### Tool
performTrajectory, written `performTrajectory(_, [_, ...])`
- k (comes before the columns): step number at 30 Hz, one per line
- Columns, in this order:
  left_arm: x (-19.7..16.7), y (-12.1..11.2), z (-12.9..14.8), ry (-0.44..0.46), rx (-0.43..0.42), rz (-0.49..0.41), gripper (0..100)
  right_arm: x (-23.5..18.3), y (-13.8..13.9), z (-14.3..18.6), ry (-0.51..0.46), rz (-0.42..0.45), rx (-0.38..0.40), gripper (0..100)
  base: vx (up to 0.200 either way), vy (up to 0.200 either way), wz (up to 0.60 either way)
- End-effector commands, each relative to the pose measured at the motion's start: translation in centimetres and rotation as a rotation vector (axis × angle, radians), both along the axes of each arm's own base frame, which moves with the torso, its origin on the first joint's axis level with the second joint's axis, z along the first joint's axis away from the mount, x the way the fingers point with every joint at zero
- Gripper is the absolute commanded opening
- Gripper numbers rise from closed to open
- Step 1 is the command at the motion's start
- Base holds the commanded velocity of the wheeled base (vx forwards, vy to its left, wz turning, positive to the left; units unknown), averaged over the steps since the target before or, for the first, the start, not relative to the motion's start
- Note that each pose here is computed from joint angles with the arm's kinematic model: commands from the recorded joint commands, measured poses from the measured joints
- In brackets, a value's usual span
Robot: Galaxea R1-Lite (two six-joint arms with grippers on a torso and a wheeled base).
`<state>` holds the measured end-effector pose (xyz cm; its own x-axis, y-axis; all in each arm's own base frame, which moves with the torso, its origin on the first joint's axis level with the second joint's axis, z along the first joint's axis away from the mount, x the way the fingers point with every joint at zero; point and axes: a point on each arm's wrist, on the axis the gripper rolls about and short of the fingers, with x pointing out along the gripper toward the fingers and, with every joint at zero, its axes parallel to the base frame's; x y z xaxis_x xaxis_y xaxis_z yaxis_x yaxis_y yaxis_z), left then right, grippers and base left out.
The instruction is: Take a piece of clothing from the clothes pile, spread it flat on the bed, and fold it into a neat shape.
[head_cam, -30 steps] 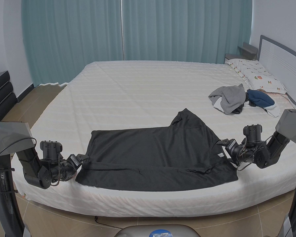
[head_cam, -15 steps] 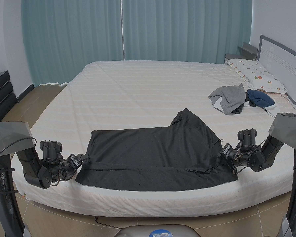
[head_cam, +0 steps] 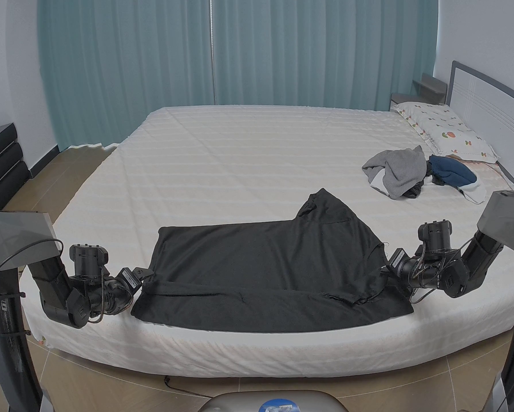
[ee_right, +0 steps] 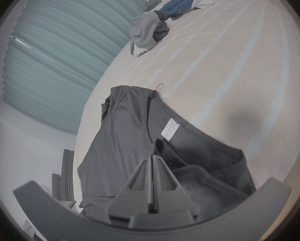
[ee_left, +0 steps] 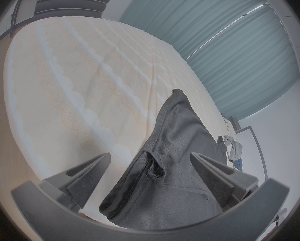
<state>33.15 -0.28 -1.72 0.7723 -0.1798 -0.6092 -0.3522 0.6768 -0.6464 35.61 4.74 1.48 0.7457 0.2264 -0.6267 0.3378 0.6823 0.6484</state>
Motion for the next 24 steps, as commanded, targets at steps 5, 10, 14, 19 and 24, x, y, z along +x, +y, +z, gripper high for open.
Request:
performTrajectory(5, [0.0,0.0,0.0,0.002,0.0,0.001,100,-2.3,1.5,5.9,-0.054,0.017,0.056,0,0.0,0.0,0.0])
performTrajectory(10, [0.0,0.0,0.0,0.001,0.0,-0.001,100,-4.1,1.6,5.8,0.007,0.025,0.049,0,0.0,0.0,0.0])
performTrajectory(14, [0.0,0.0,0.0,0.002,0.0,-0.001,100,-5.0,1.3,5.0,0.045,0.022,0.041,0,0.0,0.0,0.0])
performTrajectory(19, [-0.1,0.0,0.0,0.002,0.0,-0.001,100,-6.3,0.7,3.4,0.112,0.024,0.01,0,0.0,0.0,0.0])
performTrajectory(24, [-0.1,0.0,-0.1,0.002,0.001,0.0,100,-6.9,-0.2,2.3,0.143,0.056,-0.058,0,0.0,0.0,0.0])
